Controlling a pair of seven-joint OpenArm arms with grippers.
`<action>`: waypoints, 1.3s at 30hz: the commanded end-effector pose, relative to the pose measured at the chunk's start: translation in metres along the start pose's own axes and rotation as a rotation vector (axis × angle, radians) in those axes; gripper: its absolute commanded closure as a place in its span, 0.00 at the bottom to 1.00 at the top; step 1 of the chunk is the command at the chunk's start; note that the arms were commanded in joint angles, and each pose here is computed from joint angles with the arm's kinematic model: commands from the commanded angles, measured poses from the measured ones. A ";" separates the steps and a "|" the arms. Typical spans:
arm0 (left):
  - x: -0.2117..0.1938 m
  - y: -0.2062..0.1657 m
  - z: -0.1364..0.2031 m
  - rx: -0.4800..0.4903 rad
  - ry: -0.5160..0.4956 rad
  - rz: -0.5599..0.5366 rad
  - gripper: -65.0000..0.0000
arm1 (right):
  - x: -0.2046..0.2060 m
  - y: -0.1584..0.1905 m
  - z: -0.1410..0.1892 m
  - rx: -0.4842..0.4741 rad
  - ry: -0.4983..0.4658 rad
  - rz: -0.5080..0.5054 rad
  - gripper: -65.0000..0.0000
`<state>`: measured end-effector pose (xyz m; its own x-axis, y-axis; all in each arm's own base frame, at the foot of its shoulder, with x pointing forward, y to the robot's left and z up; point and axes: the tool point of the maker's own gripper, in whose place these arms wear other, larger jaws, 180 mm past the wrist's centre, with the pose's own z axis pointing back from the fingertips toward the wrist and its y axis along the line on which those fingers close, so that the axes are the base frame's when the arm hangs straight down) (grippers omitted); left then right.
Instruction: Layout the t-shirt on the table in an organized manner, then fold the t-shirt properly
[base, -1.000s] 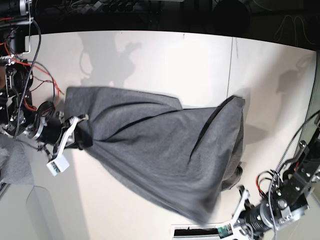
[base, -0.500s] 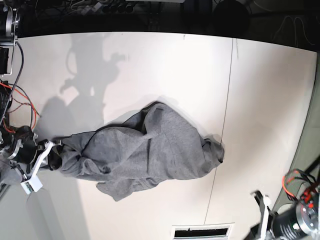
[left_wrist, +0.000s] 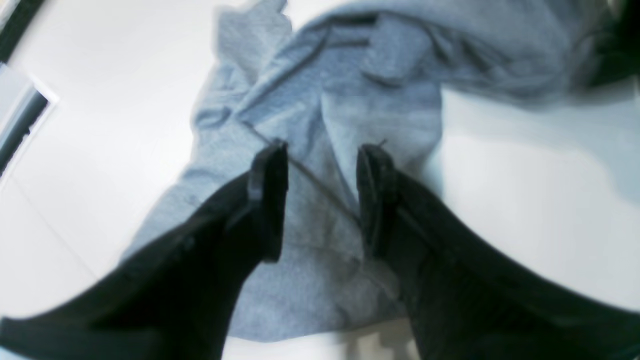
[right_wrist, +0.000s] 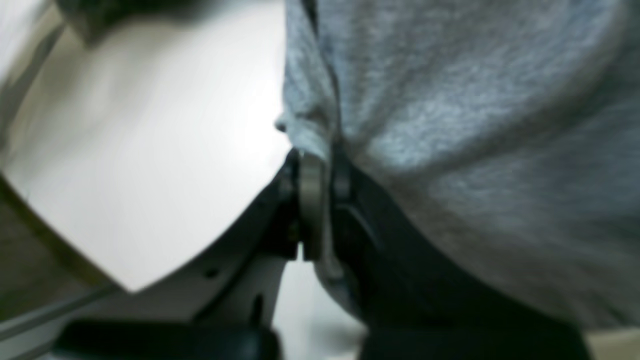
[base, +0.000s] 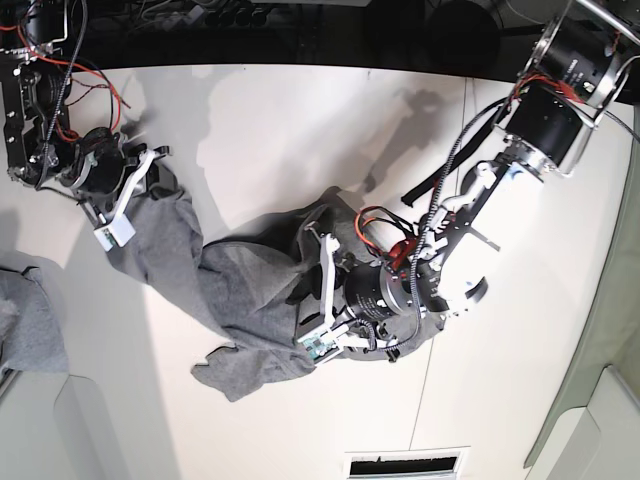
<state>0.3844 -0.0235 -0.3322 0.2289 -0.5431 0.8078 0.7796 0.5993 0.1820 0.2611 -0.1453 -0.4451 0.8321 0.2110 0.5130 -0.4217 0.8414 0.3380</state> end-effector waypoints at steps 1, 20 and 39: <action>0.017 0.006 -0.005 0.011 -0.041 -0.002 0.60 | 0.008 0.002 0.003 0.010 -0.035 0.005 1.00; -0.047 -0.047 -0.033 -0.139 0.146 -0.148 0.54 | 0.013 0.013 0.000 0.048 -0.066 -0.003 1.00; -0.004 -0.045 0.082 -0.131 -0.017 -0.435 1.00 | 0.080 -0.049 0.027 -0.211 -0.122 0.177 1.00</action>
<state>0.2948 0.0025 -0.3088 -0.1207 -0.7318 0.6708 0.8816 0.2316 0.4113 0.3230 -0.1787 -0.4164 0.7320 0.3250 0.5988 -0.4648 0.8808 0.0901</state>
